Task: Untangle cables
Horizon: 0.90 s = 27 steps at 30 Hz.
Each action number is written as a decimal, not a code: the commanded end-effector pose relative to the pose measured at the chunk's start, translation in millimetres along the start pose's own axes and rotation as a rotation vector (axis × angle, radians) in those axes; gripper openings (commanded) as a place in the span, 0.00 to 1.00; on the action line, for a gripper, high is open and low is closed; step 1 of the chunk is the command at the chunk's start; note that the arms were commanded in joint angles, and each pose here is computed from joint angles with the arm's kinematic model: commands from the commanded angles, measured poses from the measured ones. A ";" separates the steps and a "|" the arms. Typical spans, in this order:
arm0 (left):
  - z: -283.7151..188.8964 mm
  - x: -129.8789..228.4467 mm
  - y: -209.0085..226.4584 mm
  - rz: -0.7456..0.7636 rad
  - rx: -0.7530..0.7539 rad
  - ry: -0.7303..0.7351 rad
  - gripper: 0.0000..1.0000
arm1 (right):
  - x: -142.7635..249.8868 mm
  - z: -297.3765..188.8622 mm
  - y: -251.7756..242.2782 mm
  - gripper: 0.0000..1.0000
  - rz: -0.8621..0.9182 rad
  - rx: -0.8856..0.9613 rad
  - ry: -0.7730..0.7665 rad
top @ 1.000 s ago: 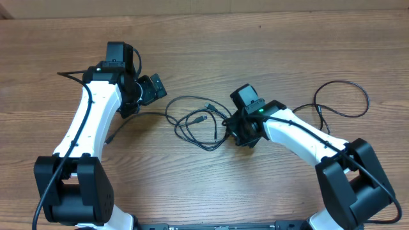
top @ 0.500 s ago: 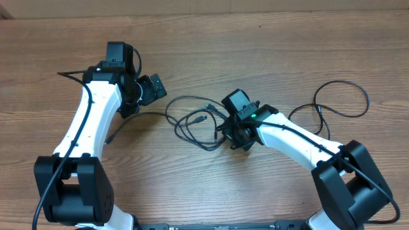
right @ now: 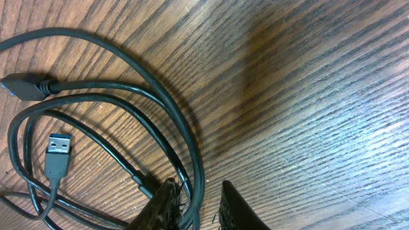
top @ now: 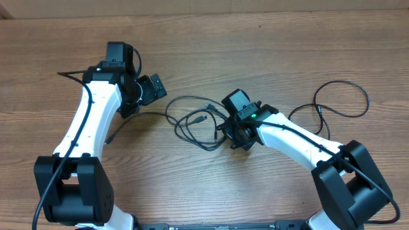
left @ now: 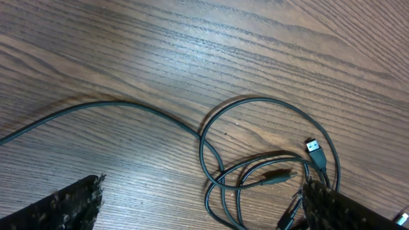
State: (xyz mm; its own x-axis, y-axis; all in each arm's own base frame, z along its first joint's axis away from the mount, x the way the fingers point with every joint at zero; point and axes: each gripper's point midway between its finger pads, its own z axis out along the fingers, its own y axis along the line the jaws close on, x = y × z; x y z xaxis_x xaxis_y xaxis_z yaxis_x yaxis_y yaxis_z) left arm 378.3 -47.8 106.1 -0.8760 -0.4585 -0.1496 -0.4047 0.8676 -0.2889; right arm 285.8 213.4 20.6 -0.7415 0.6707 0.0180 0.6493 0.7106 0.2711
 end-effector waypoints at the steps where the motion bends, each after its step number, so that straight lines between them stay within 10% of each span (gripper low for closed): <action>1: 5.0 1.9 3.4 -0.015 -0.015 0.009 1.00 | -1.3 9.8 -4.5 0.20 0.005 0.023 -0.011; 27: 5.0 1.9 3.4 -0.015 -0.015 0.009 0.99 | -4.2 15.4 -6.3 0.14 0.033 0.035 -0.025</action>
State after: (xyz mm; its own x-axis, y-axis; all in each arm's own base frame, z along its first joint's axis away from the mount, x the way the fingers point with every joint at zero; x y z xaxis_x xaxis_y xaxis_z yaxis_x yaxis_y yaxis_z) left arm 378.3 -47.8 106.1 -0.8760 -0.4585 -0.1496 -0.4047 0.8676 -0.2889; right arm 288.1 212.0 6.2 -0.7206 0.6931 0.0159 0.6746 0.6958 0.2464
